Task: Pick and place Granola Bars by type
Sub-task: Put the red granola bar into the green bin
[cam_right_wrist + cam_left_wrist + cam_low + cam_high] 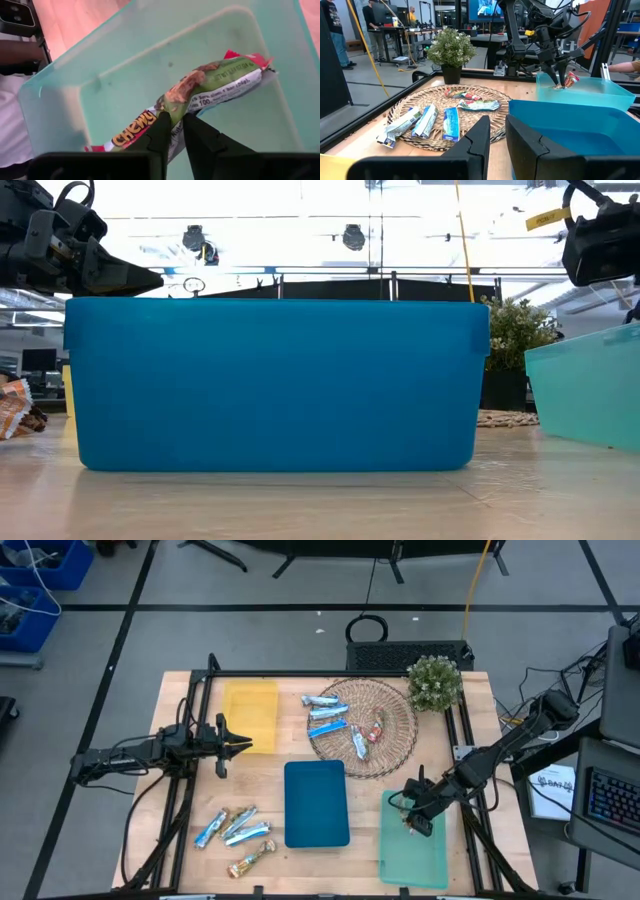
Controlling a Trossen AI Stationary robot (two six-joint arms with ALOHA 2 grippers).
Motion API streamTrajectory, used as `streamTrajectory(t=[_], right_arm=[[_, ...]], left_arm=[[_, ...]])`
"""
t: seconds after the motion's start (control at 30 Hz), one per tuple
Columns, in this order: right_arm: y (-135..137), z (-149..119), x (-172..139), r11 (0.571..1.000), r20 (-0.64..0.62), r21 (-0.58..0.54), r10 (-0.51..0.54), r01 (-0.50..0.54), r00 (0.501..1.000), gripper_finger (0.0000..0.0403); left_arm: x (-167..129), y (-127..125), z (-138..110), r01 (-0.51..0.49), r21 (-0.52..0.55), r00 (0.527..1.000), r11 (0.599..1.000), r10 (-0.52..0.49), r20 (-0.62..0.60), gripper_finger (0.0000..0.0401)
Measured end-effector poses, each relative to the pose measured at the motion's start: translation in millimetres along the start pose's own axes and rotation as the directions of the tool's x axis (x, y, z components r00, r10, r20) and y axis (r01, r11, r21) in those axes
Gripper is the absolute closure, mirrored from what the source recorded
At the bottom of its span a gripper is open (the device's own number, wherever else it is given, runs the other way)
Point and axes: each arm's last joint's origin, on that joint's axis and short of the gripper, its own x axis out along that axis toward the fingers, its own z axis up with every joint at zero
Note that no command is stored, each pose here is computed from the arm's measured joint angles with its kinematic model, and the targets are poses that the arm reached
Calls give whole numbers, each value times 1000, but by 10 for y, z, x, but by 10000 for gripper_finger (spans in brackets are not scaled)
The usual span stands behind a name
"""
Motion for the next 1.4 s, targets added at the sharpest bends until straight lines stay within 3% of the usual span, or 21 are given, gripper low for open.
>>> streamTrajectory(t=[0.47, 0.7, 0.93, 1.07, 1.23, 1.4], right_arm=[[0, 0, 0, 1000, 0, -15, 0, 0, 1000, 286], [42, 17, -50, 990, 26, -132, 61, -57, 998, 285], [73, 43, -273, 949, 132, -296, 156, -112, 979, 288], [60, 75, -416, 912, 282, -409, 162, -34, 946, 289], [13, 115, -555, 843, 479, -507, 106, 177, 871, 289], [-43, 178, -636, 792, 685, -434, -19, 430, 728, 290]], left_arm=[[0, 0, 0, 0, 0, 1000, 1000, 0, 0, 334], [0, 0, 0, 0, 0, 1000, 1000, 0, 0, 334], [0, 0, 0, 0, 0, 1000, 1000, 0, 0, 334], [0, 0, 0, 0, 0, 1000, 1000, 0, 0, 334], [0, 0, 0, 0, 0, 1000, 1000, 0, 0, 334], [0, 0, 0, 0, 0, 1000, 1000, 0, 0, 334]])
